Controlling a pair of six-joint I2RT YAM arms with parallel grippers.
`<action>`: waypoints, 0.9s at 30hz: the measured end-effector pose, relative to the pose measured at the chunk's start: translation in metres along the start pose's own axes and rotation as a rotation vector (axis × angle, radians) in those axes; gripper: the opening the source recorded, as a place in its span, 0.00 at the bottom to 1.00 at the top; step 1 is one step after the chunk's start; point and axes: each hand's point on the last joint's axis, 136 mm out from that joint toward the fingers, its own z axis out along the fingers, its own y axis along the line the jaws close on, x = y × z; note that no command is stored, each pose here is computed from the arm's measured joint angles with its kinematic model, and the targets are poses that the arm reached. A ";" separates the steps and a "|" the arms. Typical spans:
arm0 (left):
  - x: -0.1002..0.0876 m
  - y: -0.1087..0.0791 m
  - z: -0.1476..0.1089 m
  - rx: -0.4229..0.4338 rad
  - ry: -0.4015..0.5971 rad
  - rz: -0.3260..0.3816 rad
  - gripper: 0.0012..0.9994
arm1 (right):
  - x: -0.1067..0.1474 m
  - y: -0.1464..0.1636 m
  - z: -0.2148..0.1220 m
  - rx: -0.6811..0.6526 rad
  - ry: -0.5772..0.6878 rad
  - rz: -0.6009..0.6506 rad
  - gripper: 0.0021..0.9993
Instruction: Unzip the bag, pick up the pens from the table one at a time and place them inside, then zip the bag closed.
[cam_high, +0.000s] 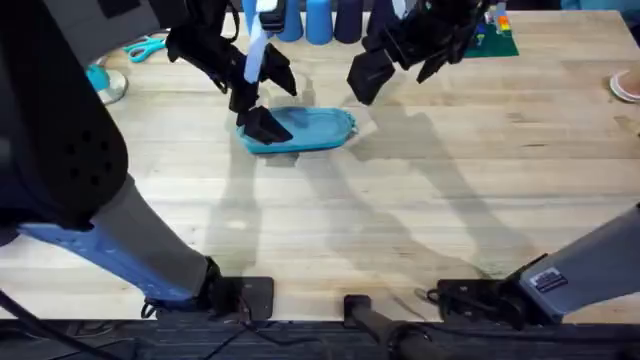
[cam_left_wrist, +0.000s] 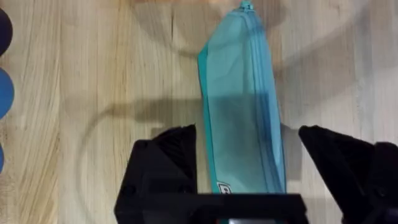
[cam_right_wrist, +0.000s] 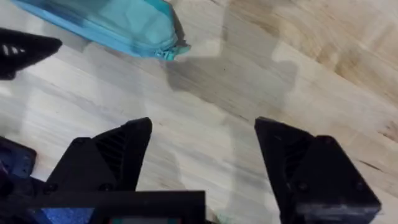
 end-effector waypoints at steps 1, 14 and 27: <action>0.000 0.000 0.000 0.000 0.000 0.000 0.99 | -0.001 0.000 0.000 0.000 -0.005 0.000 1.00; -0.021 0.026 -0.030 -0.106 0.005 -0.154 0.99 | 0.005 0.000 -0.016 0.001 -0.020 -0.051 1.00; -0.054 0.010 -0.124 -0.443 0.071 -0.552 0.99 | 0.030 -0.028 -0.120 0.115 -0.307 -0.049 1.00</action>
